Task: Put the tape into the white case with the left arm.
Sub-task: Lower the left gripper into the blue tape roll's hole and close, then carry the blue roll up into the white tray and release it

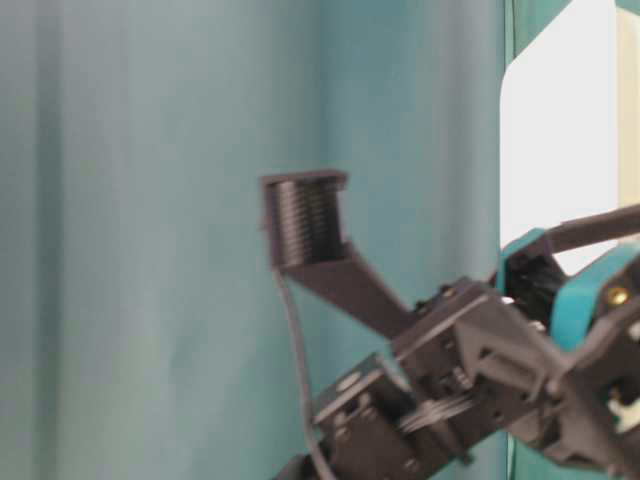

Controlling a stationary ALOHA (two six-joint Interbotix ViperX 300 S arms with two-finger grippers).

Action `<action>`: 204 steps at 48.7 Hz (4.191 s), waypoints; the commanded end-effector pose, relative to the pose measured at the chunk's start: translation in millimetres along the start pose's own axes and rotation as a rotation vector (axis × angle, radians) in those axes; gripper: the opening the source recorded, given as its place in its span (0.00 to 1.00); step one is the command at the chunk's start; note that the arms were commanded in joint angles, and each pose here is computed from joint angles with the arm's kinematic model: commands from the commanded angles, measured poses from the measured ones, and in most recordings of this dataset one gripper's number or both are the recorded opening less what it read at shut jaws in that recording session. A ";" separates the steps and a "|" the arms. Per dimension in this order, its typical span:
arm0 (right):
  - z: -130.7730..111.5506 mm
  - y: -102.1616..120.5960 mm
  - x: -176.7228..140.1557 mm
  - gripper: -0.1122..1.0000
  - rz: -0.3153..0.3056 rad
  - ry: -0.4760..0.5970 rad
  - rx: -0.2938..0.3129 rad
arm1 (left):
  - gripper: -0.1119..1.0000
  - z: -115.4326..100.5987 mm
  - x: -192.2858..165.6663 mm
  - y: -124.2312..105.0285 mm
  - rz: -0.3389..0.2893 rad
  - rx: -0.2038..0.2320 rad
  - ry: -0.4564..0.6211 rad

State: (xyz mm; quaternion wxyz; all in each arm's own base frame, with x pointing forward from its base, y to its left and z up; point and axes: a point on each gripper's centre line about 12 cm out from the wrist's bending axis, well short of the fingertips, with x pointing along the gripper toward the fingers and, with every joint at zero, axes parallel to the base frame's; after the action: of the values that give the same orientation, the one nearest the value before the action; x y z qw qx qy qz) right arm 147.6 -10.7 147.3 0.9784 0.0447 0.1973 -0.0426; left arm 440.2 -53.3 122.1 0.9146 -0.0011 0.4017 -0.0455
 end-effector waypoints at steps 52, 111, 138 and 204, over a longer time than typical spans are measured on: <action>4.3 0.2 0.6 0.66 0.000 -0.014 -0.001 | 0.35 4.4 15.4 3.3 0.006 -0.003 0.015; 4.7 0.2 -1.9 0.66 0.002 -0.034 -0.001 | 0.35 27.5 -91.0 80.7 0.130 -0.145 0.089; 4.9 0.2 -1.9 0.66 0.002 -0.035 -0.001 | 0.35 -15.2 -101.0 165.2 0.274 -0.255 0.091; 5.0 0.2 -2.1 0.65 0.002 -0.037 -0.001 | 0.93 -12.6 -133.8 138.2 0.260 -0.172 -0.007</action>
State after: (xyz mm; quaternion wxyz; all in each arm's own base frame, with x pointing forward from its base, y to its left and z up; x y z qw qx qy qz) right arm 145.3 -10.5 148.4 0.9805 0.0443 0.1867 -0.0423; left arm 355.7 100.5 186.2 0.8982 -0.0330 0.4247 0.1091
